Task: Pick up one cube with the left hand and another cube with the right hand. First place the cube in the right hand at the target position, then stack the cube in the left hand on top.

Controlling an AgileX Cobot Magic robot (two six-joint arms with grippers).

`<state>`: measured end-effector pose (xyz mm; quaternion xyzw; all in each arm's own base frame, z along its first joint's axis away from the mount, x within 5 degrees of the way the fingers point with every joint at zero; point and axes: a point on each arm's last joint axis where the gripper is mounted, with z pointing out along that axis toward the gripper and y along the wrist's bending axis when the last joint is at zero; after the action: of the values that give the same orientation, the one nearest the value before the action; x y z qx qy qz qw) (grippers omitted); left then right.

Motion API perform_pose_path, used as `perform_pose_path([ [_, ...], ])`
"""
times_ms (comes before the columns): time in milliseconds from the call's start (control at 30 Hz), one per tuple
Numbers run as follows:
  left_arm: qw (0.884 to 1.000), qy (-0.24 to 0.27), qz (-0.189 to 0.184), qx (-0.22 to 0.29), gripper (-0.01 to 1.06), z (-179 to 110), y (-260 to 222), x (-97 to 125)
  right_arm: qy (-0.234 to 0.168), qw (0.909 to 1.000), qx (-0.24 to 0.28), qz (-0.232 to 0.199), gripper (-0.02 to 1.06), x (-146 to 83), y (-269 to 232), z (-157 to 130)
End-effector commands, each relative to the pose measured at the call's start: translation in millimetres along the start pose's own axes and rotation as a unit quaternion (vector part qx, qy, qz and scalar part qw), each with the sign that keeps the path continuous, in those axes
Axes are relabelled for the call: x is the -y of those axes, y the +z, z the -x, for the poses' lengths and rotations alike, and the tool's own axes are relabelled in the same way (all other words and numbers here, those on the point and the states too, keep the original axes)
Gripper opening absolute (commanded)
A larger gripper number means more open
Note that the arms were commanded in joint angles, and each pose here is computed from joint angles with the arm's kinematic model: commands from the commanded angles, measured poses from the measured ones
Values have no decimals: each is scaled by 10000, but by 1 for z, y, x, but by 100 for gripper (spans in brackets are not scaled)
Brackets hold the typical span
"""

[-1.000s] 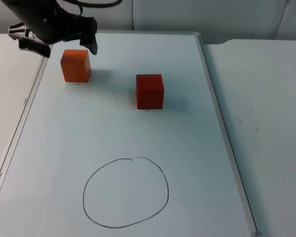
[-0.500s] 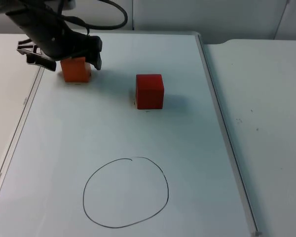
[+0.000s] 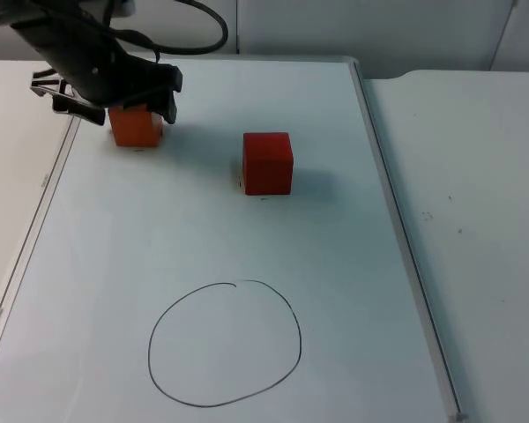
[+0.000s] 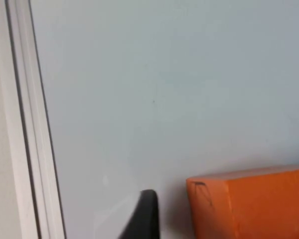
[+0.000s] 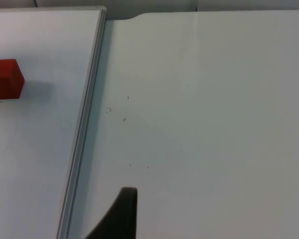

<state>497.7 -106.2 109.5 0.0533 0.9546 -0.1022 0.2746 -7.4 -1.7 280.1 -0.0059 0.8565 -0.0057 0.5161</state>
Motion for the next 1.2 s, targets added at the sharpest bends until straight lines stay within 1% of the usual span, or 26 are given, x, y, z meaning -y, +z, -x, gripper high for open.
perform_pose_path([
  [0,10000,30,-23,71,68,3,-1,3,-14,10000,38,-33,105,0,1,-1],
  [67,10000,9,-36,-31,46,1,-1,4,-14,10000,38,-33,105,0,1,-1],
  [100,9999,-102,-42,-88,37,0,-1,4,-14,10000,38,-33,105,0,1,-1],
  [133,9994,-293,-52,-177,33,-1,-2,4,-14,10000,38,-33,105,0,1,-1],
  [167,9994,-293,-52,-177,33,-1,-2,4,-14,10000,38,-33,105,0,1,-1],
  [200,9987,-449,-65,-246,30,0,-6,5,-14,10000,38,-33,105,0,1,-1],
  [267,9974,-622,-97,-357,30,2,-17,8,-14,10000,38,-33,105,0,1,-1],
  [300,9973,-627,-123,-370,30,6,-27,10,-14,10000,38,-33,105,0,1,-1],
  [333,9973,-627,-123,-370,30,6,-27,10,-14,10000,38,-33,105,0,1,-1],
  [433,9984,-514,-233,-91,30,29,-81,20,-14,10000,38,-33,105,0,1,-1],
  [467,9984,-514,-233,-91,30,29,-81,20,-14,10000,38,-33,105,0,1,-1],
  [500,9988,-422,-229,91,30,37,-103,24,-14,10000,38,-33,105,0,1,-1],
  [567,9976,-156,-164,655,30,55,-163,30,-14,10000,38,-31,105,0,1,-1],
  [600,9976,-156,-164,655,30,55,-163,30,-14,10000,38,-31,105,0,1,-1],
  [667,9933,51,-62,1156,30,64,-219,36,-14,10000,38,-31,105,0,1,-1],
  [700,9910,103,73,1330,30,66,-242,36,-14,10000,38,-31,105,0,1,-1],
  [733,9910,103,73,1330,30,66,-242,36,-14,10000,38,-31,105,0,1,-1],
  [767,9878,200,222,1527,30,66,-269,36,-14,10000,38,-31,105,0,1,-1],
  [867,9779,447,744,1901,30,55,-346,35,-14,10000,38,-31,105,0,1,-1],
  [900,9779,447,744,1901,30,55,-346,35,-14,10000,38,-31,105,0,1,-1],
  [933,9762,487,842,1938,30,49,-364,35,-14,10000,38,-31,105,0,1,-1],
  [1000,9736,504,848,2059,30,38,-389,36,-14,10000,38,-31,105,0,1,-1],
  [1067,9694,520,823,2254,30,20,-408,37,-14,10000,38,-31,105,0,1,-1],
  [1100,9694,520,823,2254,30,20,-408,37,-14,10000,38,-31,105,0,1,-1],
  [1167,9667,532,796,2372,30,-2,-420,36,-14,10000,38,-31,105,0,1,-1],
])
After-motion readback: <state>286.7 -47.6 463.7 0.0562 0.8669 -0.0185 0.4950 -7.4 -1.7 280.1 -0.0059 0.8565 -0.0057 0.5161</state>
